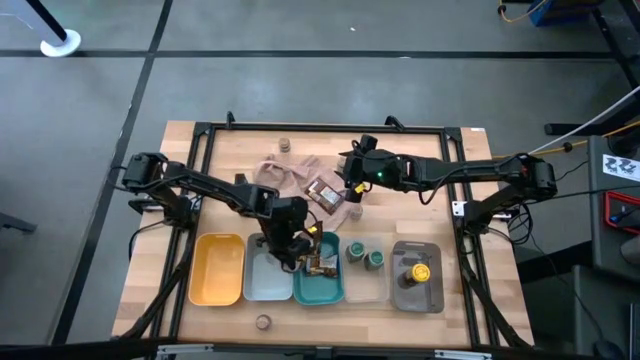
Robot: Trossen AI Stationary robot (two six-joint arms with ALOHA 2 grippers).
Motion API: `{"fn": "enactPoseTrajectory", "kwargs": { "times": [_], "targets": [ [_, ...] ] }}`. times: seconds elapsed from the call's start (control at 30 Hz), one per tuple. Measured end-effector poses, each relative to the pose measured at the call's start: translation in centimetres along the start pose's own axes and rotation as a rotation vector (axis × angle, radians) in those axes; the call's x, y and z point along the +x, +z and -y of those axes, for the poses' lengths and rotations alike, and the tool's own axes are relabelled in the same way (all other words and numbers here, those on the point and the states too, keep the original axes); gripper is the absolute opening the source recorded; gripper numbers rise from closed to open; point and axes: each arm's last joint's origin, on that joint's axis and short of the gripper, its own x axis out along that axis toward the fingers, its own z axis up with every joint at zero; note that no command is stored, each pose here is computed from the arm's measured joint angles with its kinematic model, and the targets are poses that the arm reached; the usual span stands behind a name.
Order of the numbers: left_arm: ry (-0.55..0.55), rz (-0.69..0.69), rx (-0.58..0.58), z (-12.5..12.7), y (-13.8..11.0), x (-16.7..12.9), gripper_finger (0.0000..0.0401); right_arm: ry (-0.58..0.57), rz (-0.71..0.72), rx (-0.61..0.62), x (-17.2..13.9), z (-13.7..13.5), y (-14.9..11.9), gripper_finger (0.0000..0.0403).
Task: Sort spices by type
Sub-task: Put the orange seasoning bag into the green bin, then put the brown seasoning bottle into the gray bin
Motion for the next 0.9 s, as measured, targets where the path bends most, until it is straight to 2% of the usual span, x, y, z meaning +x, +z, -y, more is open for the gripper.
{"fn": "enactPoseTrajectory", "kwargs": {
  "times": [0.33, 0.4, 0.57, 0.73, 0.9],
  "targets": [
    [-0.031, -0.030, 0.109, -0.1, 0.5, -0.7, 0.0128, 0.011, -0.034, -0.016, 0.0, -0.1, -0.4, 0.0237],
    [-0.063, -0.050, 0.145, 0.0, 0.6, -1.4, 0.0136, 0.011, -0.037, -0.017, 0.0, -0.1, -0.4, 0.0237],
    [-0.133, 0.019, 0.247, 0.6, 0.5, -4.5, 0.0137, -0.014, -0.049, -0.020, -0.1, 0.0, -0.4, 0.0237],
    [-0.220, 0.180, 0.304, 0.7, 0.8, -9.5, 0.0134, -0.012, -0.056, -0.023, -0.2, 0.0, -0.5, 0.0237],
    [-0.205, 0.493, 0.352, -0.4, 2.2, -14.6, 0.0134, -0.008, -0.072, -0.031, -0.2, 0.0, -0.7, 0.0237]
  ]
}}
